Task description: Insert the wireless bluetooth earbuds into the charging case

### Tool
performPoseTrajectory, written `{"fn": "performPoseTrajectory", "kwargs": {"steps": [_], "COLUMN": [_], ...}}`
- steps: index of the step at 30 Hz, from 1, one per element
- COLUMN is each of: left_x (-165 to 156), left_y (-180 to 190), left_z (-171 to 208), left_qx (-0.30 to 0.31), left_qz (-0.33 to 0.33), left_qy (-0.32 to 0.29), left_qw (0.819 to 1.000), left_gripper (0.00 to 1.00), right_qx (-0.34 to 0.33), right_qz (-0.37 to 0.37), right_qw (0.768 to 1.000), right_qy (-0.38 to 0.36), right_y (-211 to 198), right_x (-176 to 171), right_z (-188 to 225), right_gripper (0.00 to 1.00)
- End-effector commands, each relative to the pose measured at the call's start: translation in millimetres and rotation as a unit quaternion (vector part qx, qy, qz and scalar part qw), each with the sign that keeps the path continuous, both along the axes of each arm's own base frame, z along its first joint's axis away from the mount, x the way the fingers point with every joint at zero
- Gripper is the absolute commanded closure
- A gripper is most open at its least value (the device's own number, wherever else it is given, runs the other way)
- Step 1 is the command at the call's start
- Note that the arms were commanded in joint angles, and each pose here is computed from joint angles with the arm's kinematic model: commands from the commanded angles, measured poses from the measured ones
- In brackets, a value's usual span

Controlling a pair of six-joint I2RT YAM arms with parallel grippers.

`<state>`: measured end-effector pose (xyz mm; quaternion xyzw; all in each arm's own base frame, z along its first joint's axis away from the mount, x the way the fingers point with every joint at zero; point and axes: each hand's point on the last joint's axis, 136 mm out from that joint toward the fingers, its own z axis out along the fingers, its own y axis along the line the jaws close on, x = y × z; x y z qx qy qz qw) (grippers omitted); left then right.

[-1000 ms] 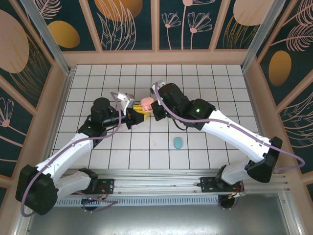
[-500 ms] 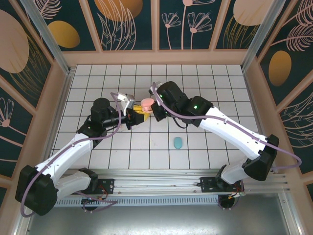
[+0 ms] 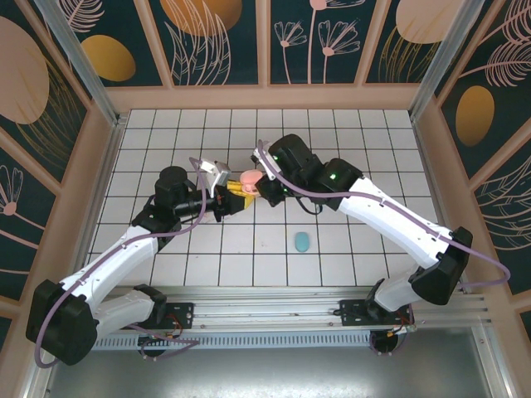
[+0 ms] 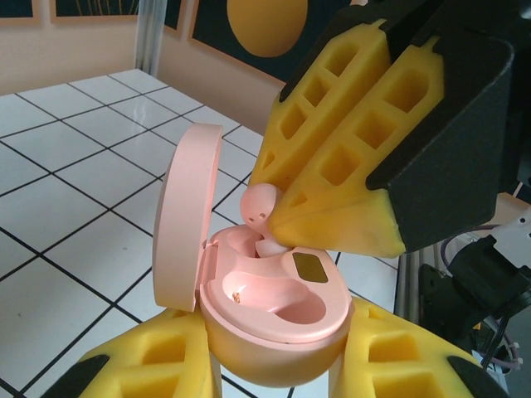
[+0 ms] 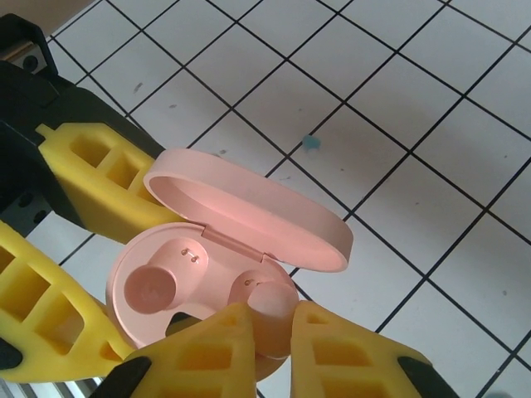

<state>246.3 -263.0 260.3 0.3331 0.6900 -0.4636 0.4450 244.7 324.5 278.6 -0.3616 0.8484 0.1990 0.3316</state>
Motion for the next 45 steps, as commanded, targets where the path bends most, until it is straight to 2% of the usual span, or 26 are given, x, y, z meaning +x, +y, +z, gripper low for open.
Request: {"fn": "performPoseTrajectory", "kwargs": {"steps": [1,11,17,22,32,45], "left_x": [0,0,1,0,0,-1], "left_y": [-1,-1,-1,-1,-2,-1], "left_z": [27,27,26,24,23,20], "left_qx": [-0.028,-0.029,-0.027,-0.026,-0.024,-0.017], "left_qz": [0.0,0.0,0.001,0.001,-0.004,-0.007], "left_qy": [-0.046,-0.048,-0.047,-0.047,-0.047,-0.049], "left_qw": [0.999,0.998,0.999,0.999,0.999,0.999], "left_gripper": [1.0,1.0,1.0,1.0,1.0,1.0], "right_qx": [0.006,0.049,0.036,0.011,-0.061,-0.092], "right_qz": [0.048,0.044,0.046,0.056,0.065,0.094], "right_qw": [0.998,0.995,0.993,0.994,0.994,0.99], "right_qy": [0.043,0.081,0.1,0.091,0.067,0.046], "right_y": [10,15,13,8,-5,-4], "right_x": [-21,-15,-15,-15,-14,-15], "right_z": [-2,7,-1,-2,-8,2], "right_gripper": [0.84,0.78,0.77,0.86,0.91,0.95]}}
